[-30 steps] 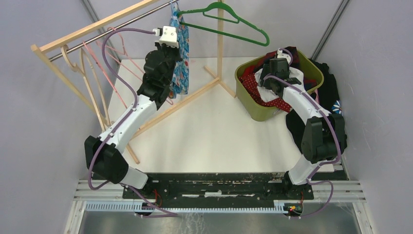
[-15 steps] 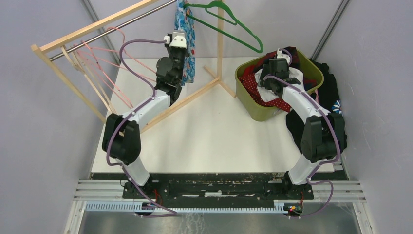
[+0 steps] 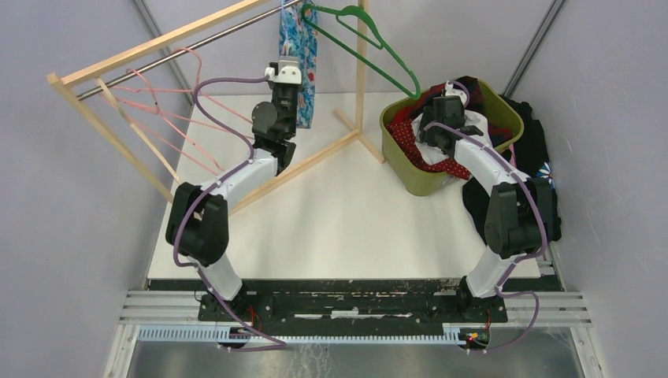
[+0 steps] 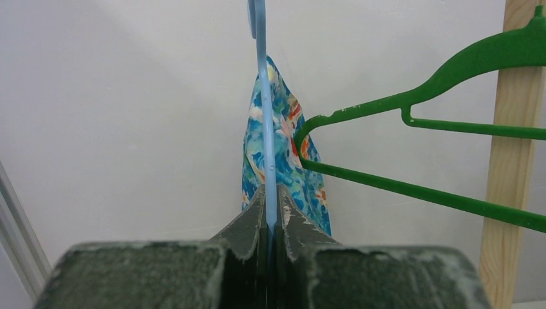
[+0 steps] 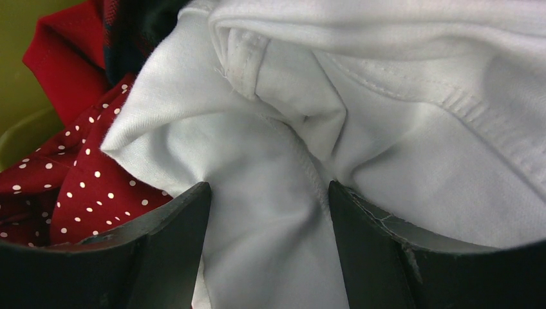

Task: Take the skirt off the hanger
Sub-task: Pick up the hanger from the clothesline.

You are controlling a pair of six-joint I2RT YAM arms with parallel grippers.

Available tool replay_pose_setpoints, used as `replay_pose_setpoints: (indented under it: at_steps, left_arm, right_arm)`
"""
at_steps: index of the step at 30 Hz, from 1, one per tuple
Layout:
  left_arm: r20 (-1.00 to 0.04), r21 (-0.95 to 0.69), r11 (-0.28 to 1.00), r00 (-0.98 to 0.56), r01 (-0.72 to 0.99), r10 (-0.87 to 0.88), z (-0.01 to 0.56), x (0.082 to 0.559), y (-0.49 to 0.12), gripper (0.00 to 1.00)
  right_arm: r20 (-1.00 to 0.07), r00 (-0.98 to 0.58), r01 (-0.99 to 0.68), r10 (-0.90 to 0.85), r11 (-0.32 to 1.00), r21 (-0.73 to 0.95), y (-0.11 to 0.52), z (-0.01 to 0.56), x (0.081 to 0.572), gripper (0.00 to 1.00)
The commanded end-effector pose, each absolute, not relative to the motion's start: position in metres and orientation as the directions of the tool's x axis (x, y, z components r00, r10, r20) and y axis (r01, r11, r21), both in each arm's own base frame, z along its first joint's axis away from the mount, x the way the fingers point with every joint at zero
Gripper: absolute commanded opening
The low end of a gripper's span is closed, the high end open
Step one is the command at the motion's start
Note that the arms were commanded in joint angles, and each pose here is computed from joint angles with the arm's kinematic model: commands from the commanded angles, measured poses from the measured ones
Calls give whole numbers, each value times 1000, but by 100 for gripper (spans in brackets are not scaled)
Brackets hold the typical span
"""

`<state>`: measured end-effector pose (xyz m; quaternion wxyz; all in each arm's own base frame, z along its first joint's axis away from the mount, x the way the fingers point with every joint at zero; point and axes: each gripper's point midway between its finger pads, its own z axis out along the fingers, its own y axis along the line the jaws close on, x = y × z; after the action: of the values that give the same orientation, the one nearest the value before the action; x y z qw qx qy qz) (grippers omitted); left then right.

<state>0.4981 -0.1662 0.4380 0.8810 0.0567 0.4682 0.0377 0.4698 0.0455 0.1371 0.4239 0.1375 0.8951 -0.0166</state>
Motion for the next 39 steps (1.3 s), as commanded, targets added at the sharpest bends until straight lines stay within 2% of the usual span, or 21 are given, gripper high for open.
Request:
replay_pose_setpoints:
  at_steps: [1,20,39]
  left_arm:
    - [-690,53,997,719,-60,80,494,456,-148,3]
    - [-746,72,993,656,-93,116,464,419,-137,3]
    - [-638,111,987,753,-113,158,514,409,-150,3]
  right_arm:
    - [-708,-671,271,220,962,42,41,113,458,73]
    - [-704,-673,270,227,961,52,41,111,453,73]
    - [-691,-676,263,255,960,97,50,108,450,72]
